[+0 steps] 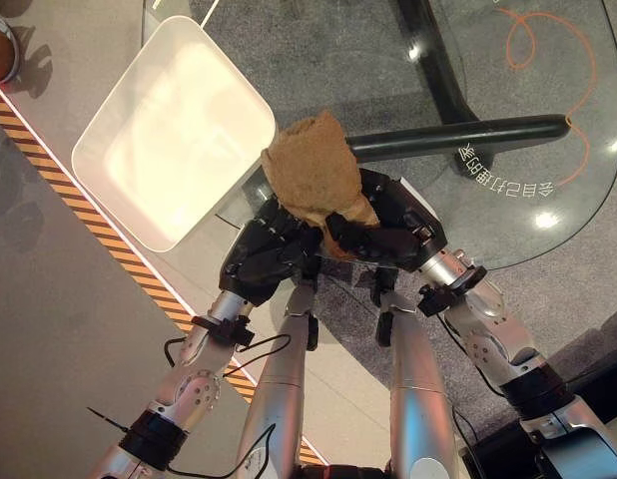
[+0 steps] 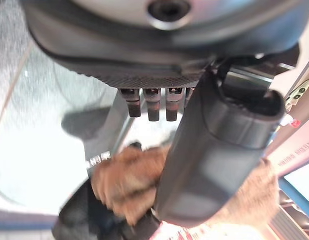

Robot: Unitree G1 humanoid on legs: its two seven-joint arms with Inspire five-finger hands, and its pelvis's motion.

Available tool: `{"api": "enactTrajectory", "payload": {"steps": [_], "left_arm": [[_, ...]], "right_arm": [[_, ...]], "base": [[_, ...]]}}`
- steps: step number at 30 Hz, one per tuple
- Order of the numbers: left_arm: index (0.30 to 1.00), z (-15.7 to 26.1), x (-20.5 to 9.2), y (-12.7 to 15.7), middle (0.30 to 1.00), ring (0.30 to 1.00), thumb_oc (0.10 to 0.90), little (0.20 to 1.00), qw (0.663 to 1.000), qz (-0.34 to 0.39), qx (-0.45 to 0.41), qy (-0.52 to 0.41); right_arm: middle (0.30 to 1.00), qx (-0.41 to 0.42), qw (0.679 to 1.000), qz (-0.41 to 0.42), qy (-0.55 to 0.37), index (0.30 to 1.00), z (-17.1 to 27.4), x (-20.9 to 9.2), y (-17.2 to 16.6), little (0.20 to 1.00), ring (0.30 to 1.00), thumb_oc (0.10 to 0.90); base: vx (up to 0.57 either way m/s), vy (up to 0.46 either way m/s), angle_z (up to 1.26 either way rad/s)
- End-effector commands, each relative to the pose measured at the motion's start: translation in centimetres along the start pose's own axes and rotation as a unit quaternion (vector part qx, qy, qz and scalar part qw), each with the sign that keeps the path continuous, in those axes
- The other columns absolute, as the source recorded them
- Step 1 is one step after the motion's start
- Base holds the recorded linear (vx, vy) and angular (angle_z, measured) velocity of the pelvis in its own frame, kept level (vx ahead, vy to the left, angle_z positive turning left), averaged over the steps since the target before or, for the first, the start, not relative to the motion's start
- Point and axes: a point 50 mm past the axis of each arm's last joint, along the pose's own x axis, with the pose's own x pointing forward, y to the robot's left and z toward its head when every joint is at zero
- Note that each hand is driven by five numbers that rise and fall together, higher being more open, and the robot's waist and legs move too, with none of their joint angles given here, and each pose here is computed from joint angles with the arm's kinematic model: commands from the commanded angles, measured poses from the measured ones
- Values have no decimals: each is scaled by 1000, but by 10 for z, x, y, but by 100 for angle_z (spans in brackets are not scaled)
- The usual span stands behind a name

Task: Wipe the table with a cloth and put it in the basket.

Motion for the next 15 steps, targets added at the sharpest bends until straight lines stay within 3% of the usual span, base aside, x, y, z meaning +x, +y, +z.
{"api": "enactTrajectory", "payload": {"steps": [1, 5, 15], "left_arm": [[900, 16, 14, -40, 900, 900, 800, 900, 988, -141, -22, -52], [900, 19, 11, -39, 900, 900, 800, 900, 984, -156, -45, -67], [900, 32, 16, -42, 900, 900, 800, 900, 977, -145, -79, -135]], "right_arm": [[300, -35, 985, 109, -129, 300, 43, 20, 43, 200, 300, 100], [300, -39, 987, 84, -130, 300, 44, 17, 34, 200, 300, 100], [300, -25, 988, 124, -89, 300, 30, 18, 47, 200, 300, 100]], "base": [[0, 0, 0], [2, 17, 0], [0, 0, 0]]}}
